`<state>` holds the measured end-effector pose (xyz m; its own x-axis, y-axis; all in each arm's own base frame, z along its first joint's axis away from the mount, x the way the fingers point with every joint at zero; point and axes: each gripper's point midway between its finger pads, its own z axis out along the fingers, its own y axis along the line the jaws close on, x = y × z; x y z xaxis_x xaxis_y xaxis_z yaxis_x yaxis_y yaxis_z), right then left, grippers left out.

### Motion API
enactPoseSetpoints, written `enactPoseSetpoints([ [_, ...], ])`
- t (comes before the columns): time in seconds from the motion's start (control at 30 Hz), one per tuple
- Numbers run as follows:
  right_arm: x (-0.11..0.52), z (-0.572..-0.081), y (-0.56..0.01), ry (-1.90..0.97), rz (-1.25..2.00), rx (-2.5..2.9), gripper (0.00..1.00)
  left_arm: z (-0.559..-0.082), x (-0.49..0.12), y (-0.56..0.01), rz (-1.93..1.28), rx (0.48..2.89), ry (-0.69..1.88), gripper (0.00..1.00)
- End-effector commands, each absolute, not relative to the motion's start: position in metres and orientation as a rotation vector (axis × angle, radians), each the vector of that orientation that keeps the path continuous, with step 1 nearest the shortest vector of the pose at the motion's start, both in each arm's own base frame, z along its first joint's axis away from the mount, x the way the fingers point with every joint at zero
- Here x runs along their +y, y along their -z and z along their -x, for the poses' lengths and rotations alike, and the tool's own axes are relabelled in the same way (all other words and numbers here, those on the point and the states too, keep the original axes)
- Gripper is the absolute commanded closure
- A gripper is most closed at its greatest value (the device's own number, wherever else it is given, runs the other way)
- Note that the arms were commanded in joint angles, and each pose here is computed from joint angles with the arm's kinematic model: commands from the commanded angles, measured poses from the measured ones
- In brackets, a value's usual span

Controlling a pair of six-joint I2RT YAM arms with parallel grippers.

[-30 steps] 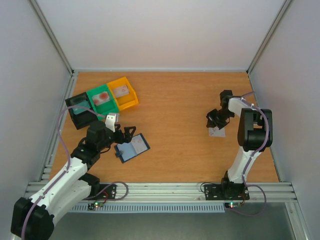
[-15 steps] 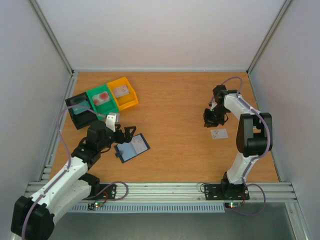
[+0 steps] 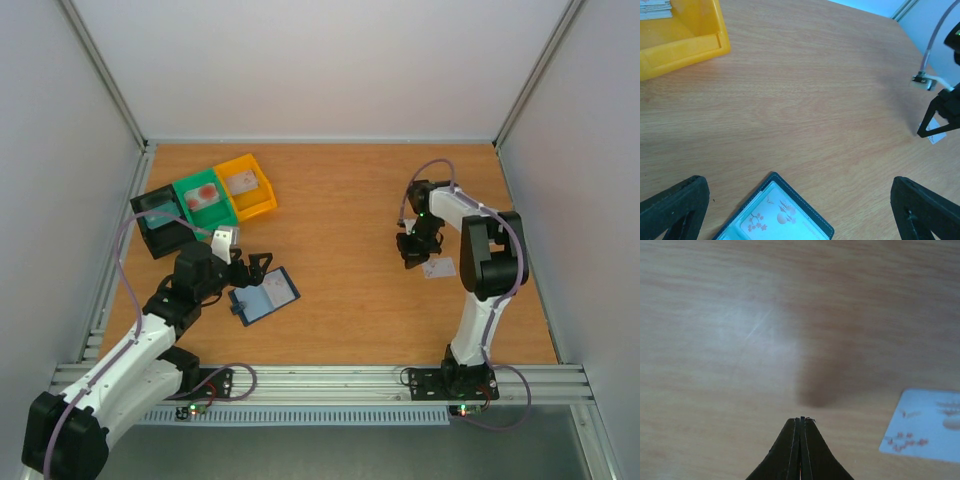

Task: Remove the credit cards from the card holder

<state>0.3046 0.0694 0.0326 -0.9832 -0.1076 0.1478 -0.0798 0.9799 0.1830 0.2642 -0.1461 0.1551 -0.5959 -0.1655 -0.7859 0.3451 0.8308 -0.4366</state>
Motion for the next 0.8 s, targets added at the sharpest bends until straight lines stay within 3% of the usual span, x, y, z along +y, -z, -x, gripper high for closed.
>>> enactPoseSetpoints([
  [0.0,0.049,-0.301,-0.02,0.067,-0.196,-2.906,0.99,-0.269,-0.146,-0.165,-0.126,2.035,0.724,0.01],
  [0.5,-0.012,-0.282,0.01,-0.294,-0.173,-2.791,0.99,-0.273,-0.137,-0.168,-0.101,2.025,0.692,0.01],
  [0.77,-0.047,-0.304,0.003,-0.447,-0.091,-2.86,0.99,-0.273,-0.141,-0.167,-0.094,2.035,0.723,0.01],
])
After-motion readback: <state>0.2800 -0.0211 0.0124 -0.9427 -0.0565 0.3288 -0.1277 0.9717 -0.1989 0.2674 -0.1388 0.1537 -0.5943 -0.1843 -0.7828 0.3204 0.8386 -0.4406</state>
